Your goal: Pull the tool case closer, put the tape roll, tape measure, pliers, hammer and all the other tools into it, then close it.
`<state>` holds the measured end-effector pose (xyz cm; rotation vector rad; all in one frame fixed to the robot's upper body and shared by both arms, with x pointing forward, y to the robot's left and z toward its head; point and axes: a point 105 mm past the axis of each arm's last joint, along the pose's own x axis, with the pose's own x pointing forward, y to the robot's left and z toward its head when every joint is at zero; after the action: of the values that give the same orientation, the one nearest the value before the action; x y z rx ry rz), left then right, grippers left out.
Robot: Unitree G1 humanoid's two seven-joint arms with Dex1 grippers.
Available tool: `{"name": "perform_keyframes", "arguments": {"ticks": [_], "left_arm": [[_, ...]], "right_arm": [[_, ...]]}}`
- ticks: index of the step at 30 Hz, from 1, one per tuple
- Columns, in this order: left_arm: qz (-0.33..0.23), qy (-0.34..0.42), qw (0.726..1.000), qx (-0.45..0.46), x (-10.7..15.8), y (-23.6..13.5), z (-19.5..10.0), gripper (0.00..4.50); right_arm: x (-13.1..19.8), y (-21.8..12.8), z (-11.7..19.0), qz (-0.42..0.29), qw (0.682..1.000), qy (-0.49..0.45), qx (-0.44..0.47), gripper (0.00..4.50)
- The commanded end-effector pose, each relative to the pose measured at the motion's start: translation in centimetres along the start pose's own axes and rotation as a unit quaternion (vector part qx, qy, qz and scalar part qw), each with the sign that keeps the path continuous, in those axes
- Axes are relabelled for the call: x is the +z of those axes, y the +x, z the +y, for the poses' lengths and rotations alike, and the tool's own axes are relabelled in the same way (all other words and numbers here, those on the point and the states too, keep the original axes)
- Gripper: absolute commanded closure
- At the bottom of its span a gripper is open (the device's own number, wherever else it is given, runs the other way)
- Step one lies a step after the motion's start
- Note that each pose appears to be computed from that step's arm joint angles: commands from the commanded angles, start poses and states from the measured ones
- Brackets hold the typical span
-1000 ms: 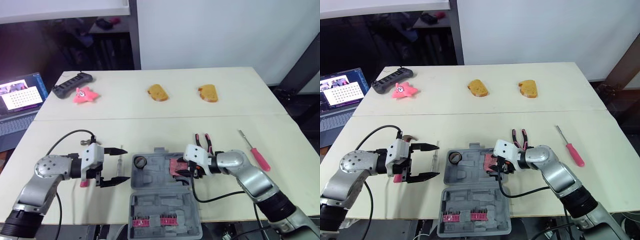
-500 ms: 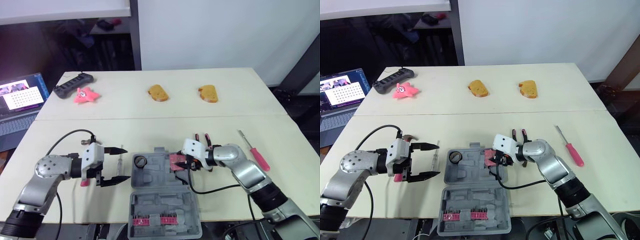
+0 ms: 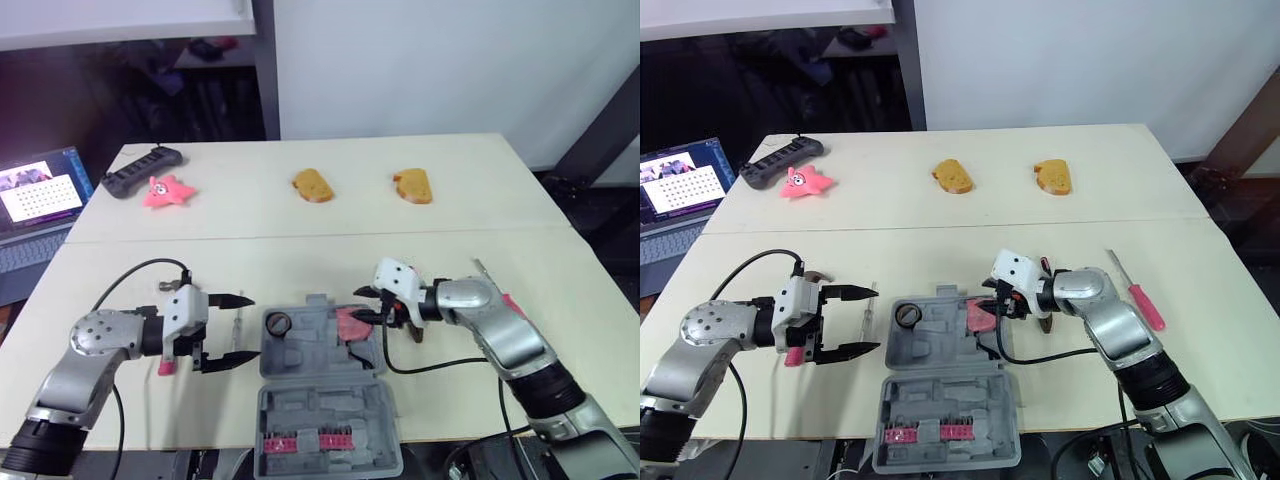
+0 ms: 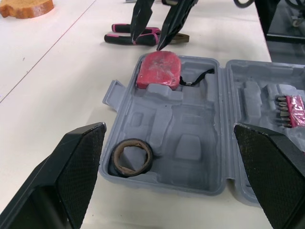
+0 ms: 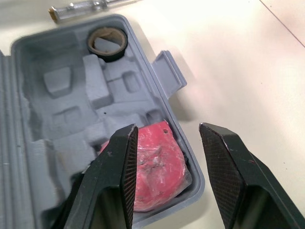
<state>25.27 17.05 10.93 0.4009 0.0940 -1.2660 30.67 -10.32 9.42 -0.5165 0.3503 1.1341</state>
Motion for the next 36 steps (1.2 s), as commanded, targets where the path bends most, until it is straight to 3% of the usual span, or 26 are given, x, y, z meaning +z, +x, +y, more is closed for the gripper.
{"name": "perform_keyframes", "arguments": {"ticks": [1, 13, 23, 27, 31, 36], "left_arm": [[-0.003, 0.011, 1.0, 0.0, 0.4, -0.1, 0.1, 0.0], [-0.001, 0.01, 1.0, 0.0, 0.4, -0.1, -0.1, 0.0], [0.003, 0.01, 1.0, 0.001, 0.4, -0.4, 0.0, 0.0], [0.005, 0.009, 1.0, 0.003, 0.3, -0.4, 0.0, 0.0], [0.006, 0.008, 1.0, 0.008, 0.3, -0.6, 0.0, 0.0], [0.012, -0.017, 0.999, 0.05, -0.1, -2.5, 0.7, 0.0]], "right_arm": [[-0.7, -0.1, 0.6, 0.009, 1.0, 0.002, 0.008, 2.34], [-6.8, 1.1, 1.7, 0.096, 0.989, 0.115, 0.015, 2.34], [-11.9, 1.0, 3.8, 0.219, 0.959, 0.177, 0.042, 2.34], [-10.7, 1.9, 3.5, 0.196, 0.966, 0.165, 0.04, 2.34], [-6.7, 1.8, 1.8, 0.114, 0.988, 0.107, 0.021, 2.34], [1.0, -3.1, -1.2, -0.044, 0.997, 0.019, -0.059, 2.34]]}}
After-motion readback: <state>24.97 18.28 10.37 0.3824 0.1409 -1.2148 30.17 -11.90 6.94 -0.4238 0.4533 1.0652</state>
